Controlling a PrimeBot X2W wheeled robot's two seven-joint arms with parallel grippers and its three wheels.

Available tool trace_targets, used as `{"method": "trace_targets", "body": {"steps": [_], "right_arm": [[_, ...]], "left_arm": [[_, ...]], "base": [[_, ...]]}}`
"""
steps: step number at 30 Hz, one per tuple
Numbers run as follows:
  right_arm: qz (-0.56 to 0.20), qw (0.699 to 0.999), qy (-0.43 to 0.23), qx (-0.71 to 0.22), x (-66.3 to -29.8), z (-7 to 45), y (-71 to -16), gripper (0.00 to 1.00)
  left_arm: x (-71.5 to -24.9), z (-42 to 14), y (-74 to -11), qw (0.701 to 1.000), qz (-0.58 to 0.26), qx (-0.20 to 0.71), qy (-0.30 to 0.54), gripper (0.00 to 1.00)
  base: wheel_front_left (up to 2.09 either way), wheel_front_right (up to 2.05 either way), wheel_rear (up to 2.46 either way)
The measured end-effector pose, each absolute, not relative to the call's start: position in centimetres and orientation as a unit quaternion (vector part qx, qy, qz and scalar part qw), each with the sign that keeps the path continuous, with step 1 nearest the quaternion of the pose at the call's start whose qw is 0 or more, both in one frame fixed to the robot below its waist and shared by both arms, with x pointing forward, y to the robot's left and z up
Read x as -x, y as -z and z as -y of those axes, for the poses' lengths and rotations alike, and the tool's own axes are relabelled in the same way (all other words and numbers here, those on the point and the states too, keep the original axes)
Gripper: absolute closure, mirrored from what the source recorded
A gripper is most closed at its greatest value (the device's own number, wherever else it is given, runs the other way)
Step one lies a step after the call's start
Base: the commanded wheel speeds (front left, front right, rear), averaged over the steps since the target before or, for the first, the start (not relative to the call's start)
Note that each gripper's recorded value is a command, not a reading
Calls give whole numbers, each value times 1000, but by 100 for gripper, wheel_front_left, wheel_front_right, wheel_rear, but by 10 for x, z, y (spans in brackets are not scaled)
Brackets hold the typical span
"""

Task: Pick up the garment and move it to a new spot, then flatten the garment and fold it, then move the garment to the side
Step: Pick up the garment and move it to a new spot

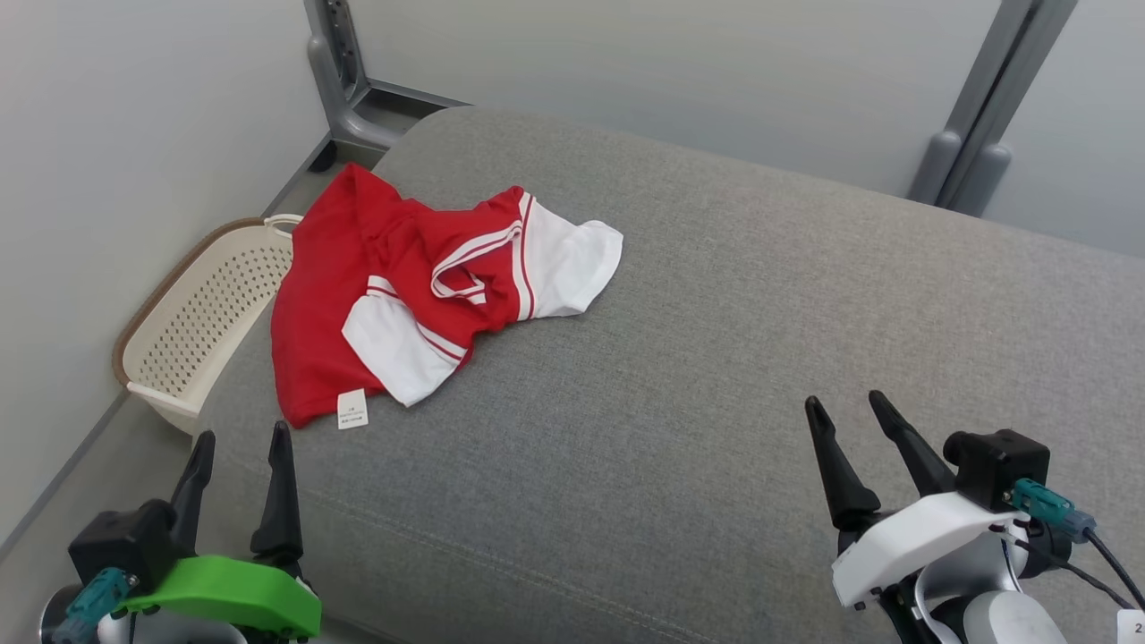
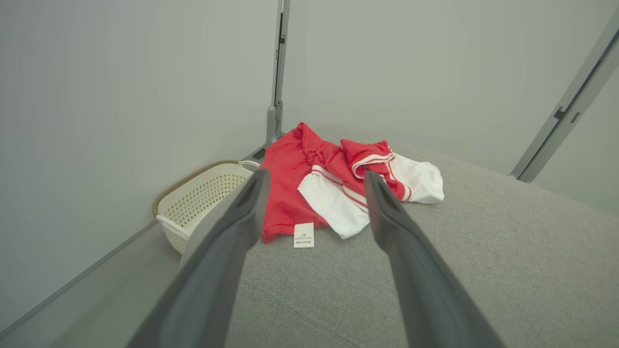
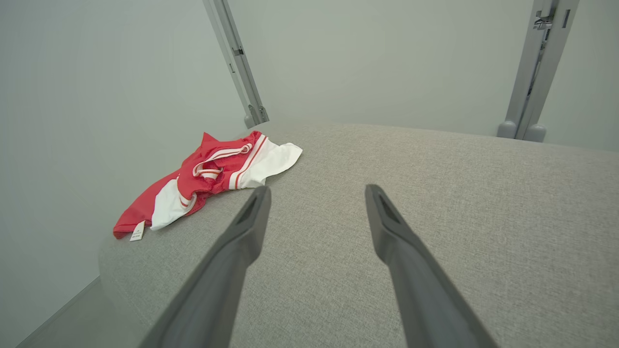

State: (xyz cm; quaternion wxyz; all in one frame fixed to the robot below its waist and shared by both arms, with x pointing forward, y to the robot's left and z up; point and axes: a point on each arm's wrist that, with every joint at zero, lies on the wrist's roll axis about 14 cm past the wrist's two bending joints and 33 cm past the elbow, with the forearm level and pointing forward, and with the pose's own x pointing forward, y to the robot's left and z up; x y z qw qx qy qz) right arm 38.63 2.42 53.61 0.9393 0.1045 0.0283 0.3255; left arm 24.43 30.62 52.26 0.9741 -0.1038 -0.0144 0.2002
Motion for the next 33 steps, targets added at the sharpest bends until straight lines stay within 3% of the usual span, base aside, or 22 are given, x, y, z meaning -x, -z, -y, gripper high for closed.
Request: {"method": "trace_targets", "body": {"steps": [8,17,33], "right_arm": [[-13,948,-304,-98,-404,-10,-545,0],[4,960,-265,-95,-429,18,-554,0],[-18,982,-169,-87,-466,87,-516,0]], "left_arm": [[-294,-303,-530,980,19,110,-165,0],[-381,-304,-527,986,-5,116,-121,0],[-504,-287,-432,979,-177,80,-66,0]], "base": [[0,0,0],[0,0,0],[0,0,0]]}}
